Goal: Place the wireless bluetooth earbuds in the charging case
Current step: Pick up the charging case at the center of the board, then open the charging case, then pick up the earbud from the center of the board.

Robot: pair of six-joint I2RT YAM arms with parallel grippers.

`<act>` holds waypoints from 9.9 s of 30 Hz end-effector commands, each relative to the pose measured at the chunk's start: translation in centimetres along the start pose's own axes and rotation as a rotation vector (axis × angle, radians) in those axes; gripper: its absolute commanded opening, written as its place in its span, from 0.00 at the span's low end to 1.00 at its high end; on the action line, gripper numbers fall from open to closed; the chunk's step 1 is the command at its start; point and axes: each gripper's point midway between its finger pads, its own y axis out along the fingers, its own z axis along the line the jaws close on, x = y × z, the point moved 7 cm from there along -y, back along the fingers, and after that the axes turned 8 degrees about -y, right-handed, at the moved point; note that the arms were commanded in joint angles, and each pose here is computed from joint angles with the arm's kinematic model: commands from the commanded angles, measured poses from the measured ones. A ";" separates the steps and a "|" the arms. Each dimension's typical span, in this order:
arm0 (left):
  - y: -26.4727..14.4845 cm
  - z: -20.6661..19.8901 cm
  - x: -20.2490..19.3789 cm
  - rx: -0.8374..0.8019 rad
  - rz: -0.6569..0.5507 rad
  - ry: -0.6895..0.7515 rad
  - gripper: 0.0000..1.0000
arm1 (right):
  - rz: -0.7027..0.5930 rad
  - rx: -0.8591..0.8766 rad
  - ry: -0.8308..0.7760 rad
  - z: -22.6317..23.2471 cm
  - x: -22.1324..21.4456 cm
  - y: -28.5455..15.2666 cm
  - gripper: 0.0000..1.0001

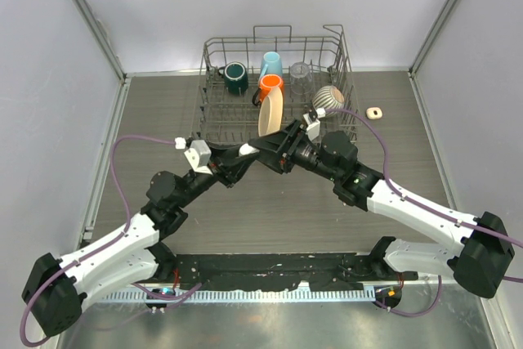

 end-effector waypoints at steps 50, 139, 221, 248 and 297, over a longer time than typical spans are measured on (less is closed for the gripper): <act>-1.2 -0.5 1.4 -0.024 -0.195 -0.016 0.00 | -0.118 0.027 -0.312 2.2 1.3 -2.3 0.77; -2.6 -1.7 -0.4 -0.176 -0.154 0.103 0.00 | 0.134 0.050 -0.666 4.4 1.6 -3.9 0.80; -5.0 -2.0 0.4 -0.140 -0.175 0.122 0.00 | -0.267 -1.000 -0.661 -8.8 8.6 -14.9 0.77; -5.5 -3.2 1.6 -0.207 -0.182 0.141 0.00 | -0.394 -1.290 -0.277 -23.5 13.0 -20.1 0.75; -5.0 -3.0 1.2 -0.205 -0.140 0.143 0.00 | -0.410 -1.300 -0.066 -28.2 11.0 -22.3 0.63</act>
